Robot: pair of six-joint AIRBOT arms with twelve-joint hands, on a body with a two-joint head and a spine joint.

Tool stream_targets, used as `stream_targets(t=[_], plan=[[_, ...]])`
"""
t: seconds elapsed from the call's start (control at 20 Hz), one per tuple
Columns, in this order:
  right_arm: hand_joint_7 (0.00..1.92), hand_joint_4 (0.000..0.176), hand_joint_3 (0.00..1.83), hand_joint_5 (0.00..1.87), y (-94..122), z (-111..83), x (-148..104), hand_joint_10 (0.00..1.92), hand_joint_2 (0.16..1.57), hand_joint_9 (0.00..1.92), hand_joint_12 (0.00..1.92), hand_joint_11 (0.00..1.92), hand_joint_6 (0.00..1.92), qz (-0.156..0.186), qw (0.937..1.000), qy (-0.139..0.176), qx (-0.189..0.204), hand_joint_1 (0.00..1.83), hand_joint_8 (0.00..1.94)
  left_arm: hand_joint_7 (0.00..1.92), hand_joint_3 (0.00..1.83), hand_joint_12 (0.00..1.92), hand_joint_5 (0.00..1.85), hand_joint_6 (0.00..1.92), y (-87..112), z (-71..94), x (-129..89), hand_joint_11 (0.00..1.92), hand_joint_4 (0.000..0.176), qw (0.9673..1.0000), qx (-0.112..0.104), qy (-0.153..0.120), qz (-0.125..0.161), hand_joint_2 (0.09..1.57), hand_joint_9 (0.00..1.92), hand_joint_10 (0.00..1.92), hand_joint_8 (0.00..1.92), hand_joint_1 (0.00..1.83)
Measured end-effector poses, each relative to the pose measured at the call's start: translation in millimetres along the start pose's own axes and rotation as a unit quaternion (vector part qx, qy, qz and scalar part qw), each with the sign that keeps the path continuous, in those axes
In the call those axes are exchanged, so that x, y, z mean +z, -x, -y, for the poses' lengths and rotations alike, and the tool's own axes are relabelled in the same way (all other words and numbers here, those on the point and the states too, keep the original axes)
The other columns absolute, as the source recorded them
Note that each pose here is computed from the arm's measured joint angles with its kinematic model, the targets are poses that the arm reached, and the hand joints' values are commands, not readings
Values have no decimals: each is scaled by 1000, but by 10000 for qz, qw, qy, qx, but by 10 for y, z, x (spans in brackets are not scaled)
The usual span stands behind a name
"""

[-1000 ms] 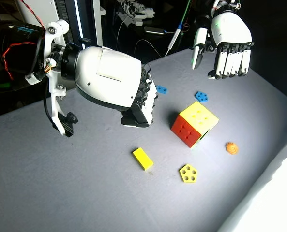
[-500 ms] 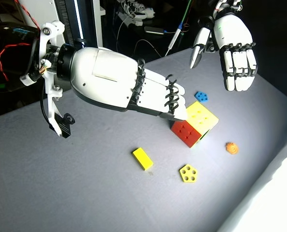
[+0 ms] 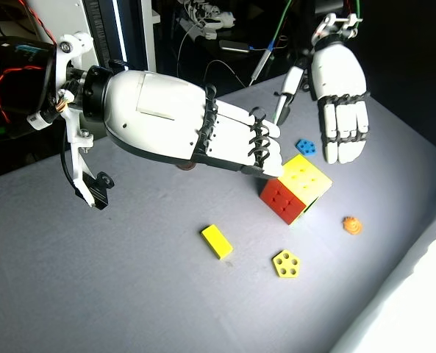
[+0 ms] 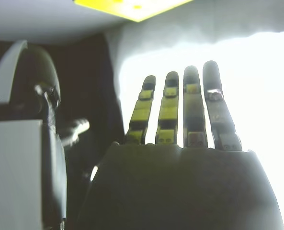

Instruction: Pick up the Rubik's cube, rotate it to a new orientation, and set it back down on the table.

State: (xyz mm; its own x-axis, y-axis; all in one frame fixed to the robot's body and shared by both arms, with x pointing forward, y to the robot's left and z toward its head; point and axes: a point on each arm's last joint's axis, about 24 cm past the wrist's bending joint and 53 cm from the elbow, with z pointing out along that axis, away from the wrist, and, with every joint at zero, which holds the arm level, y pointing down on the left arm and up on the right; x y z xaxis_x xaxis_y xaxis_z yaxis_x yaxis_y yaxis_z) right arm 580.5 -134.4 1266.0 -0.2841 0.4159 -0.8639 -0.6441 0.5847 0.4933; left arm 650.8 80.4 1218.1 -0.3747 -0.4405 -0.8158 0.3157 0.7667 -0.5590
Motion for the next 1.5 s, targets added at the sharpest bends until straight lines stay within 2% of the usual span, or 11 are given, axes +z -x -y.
stream_targets(t=[0.15,0.25,0.5,0.55,0.6,0.75,0.8,1.0,1.05,1.15,1.5], plan=[[99,0,0,20,-6,6,0,3,1174,57,53,0,8,-12,10000,-12,-2,199,5,0,13,291,0,0,-56,-56,55,0,36,9997,-109,223,-14,1072,3,0,0,1053],[100,0,1,16,6,-9,0,4,1178,60,1,0,5,13,10000,19,-6,205,4,0,0,320,0,0,-91,-100,92,0,35,9992,-130,369,-32,1016,20,6,0,1147],[90,0,0,25,-12,-3,-8,13,1172,83,16,28,10,-6,10000,17,-5,209,4,0,8,199,0,0,-173,-211,202,0,24,9973,-200,699,-82,1058,0,0,0,1085],[85,0,4,33,-23,4,-10,4,1185,64,11,12,12,-24,10000,5,-7,179,2,0,0,285,0,0,-182,-244,220,0,16,9967,-255,765,-85,1041,1,0,0,1137],[141,0,0,57,-35,12,-11,19,1176,109,5,2,18,-47,10000,-11,-13,226,17,0,13,279,0,0,-197,-261,246,0,17,9962,-300,809,-97,1087,4,1,0,1011],[144,0,0,76,-23,5,-11,7,1174,87,0,0,21,-23,10000,5,-6,221,11,0,0,251,0,0,-242,-280,312,0,11,9951,-346,917,-113,1057,20,5,0,1103],[158,0,0,87,-25,5,-11,20,1173,119,10,21,24,-26,10000,5,-9,211,15,0,1,248,0,0,-263,-279,332,0,18,9948,-370,941,-129,1066,3,0,0,1057],[204,0,5,146,-38,11,-17,5,1179,187,304,0,9,-42,10000,-1,-6,227,5,0,0,278,0,0,-309,-264,408,0,7,9940,-421,996,-140,1037,5,2,0,1131],[175,0,6,115,-45,14,-18,0,1183,145,324,0,1,-55,10000,-5,-12,216,0,0,8,345,0,0,-316,-271,422,0,3,9938,-433,1012,-148,1083,6,2,0,1044],[110,0,9,28,-55,12,-18,1,1202,77,91,0,1,-75,10000,-1,-35,156,0,15,5,406,0,0,-323,-309,452,0,20,9932,-437,1071,-168,1084,38,9,3,988],[78,0,2,23,-64,12,-20,6,1216,57,3,6,9,-87,10000,2,-43,135,9,2,2,537,0,0,-311,-391,570,0,16,9917,-446,1203,-131,1083,49,1,0,966]])
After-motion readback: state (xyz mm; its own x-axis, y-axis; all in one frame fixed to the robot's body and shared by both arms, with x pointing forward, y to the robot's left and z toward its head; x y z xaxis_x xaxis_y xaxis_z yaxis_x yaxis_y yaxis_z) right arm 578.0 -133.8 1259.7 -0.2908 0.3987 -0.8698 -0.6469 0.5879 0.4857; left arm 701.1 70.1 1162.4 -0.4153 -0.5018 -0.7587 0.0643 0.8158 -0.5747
